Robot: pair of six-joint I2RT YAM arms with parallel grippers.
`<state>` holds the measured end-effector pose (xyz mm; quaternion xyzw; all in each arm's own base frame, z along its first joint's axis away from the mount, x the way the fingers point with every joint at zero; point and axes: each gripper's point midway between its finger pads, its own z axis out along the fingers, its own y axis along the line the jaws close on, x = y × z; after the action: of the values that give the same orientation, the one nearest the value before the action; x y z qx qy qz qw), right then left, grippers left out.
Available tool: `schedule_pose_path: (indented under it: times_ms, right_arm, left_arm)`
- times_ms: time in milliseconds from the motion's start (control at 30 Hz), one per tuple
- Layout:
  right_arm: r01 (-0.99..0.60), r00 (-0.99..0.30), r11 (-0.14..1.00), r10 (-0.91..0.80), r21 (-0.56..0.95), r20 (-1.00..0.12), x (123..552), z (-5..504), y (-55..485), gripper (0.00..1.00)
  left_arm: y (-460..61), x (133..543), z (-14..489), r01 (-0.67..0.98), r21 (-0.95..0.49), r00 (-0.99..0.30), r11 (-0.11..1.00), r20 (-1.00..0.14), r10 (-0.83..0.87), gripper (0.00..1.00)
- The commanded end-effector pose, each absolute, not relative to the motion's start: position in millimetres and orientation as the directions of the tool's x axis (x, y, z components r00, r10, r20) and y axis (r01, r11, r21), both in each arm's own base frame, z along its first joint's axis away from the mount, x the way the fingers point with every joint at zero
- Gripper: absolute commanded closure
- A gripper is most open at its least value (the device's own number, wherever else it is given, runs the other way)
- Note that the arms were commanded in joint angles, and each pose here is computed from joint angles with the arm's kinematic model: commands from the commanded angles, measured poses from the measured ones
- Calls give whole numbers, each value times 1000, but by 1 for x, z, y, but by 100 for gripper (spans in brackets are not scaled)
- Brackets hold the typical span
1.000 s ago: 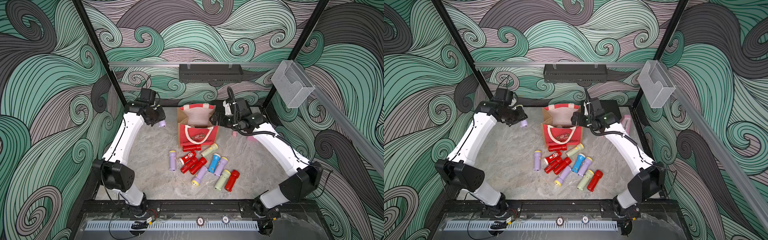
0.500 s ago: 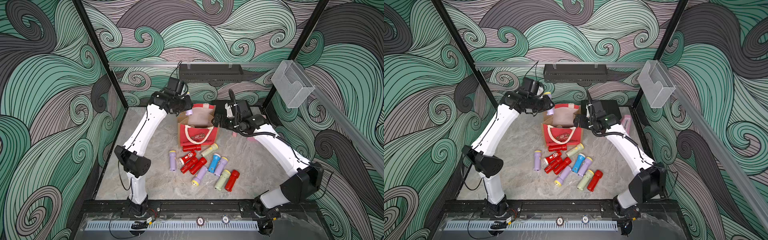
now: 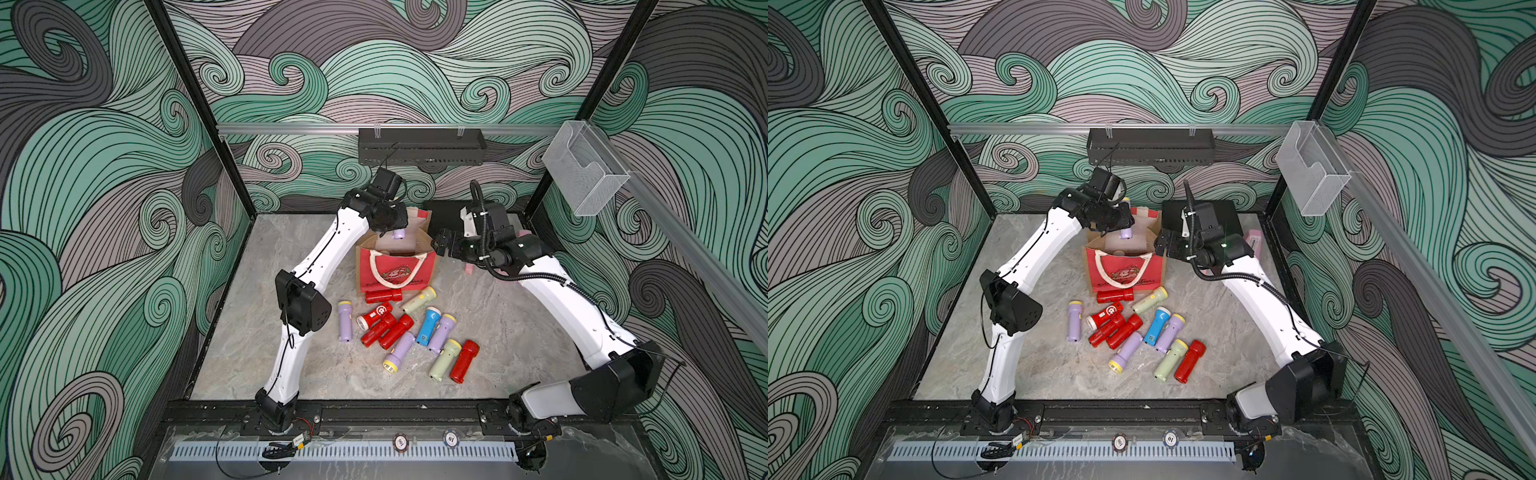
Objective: Put the flashlights into the tote bags
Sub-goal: Place the flashlight in the canvas bag.
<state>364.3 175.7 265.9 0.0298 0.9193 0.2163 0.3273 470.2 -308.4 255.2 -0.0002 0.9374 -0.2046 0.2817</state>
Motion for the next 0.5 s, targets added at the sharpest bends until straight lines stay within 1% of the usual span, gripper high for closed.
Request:
schedule_pose_path:
  times_ms: [0,100,300,467]
  right_arm:
    - [-69,-780,902,217,426,-587,361,267,171,1]
    - [-63,-781,902,221,426,-584,361,265,169,0]
    - [-56,-777,902,230,428,-586,364,267,167,0]
    - [-53,-778,903,230,425,-585,362,266,165,0]
  left_arm:
    - [-315,469,252,125,-349,-827,929,-553,-96,100]
    - [-313,466,230,88,-318,-852,944,-515,-94,100]
    - [-309,463,193,76,-215,-873,974,-486,-39,100]
    - [-305,460,162,51,-175,-896,983,-443,-32,100]
